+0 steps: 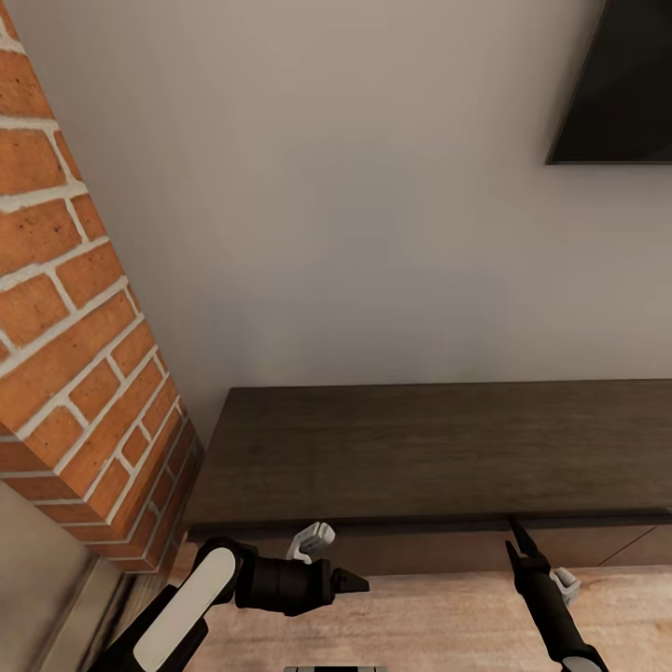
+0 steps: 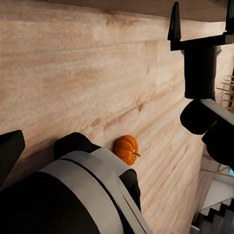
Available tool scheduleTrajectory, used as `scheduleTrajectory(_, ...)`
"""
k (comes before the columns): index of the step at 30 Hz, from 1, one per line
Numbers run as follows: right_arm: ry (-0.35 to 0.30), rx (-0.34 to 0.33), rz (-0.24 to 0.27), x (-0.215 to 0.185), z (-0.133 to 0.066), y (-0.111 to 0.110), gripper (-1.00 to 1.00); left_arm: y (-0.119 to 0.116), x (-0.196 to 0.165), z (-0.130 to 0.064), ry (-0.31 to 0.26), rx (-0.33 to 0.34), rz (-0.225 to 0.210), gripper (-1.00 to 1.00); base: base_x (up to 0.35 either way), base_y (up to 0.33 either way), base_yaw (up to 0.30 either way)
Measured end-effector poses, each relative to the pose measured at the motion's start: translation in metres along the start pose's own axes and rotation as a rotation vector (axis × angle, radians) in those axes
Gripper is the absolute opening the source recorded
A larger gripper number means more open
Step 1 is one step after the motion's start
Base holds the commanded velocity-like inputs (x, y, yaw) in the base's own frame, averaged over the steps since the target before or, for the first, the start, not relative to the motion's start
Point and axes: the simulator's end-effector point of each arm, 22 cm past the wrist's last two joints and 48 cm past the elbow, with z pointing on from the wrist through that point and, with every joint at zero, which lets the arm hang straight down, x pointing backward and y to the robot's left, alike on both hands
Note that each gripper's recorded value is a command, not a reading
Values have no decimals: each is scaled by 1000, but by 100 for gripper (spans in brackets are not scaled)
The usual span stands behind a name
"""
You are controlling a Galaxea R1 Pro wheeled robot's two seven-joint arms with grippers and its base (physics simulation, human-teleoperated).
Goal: Place each of the two pumpkins and all three candles from the living room inside a cabinet in the living room (use any cabinet), then make sure every cabinet is closed, and position the cauldron so it is next to a table in the living room.
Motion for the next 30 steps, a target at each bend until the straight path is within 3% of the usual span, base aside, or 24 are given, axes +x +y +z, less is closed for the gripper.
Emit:
scheduleTrajectory(1,0,2,0,0,0,0,-100,0,0,0,0,0,0,100,0,0,0)
scheduleTrajectory(30,-1,1,-13,-1,3,1,-100,0,0,0,0,1,0,100,-17,0,0)
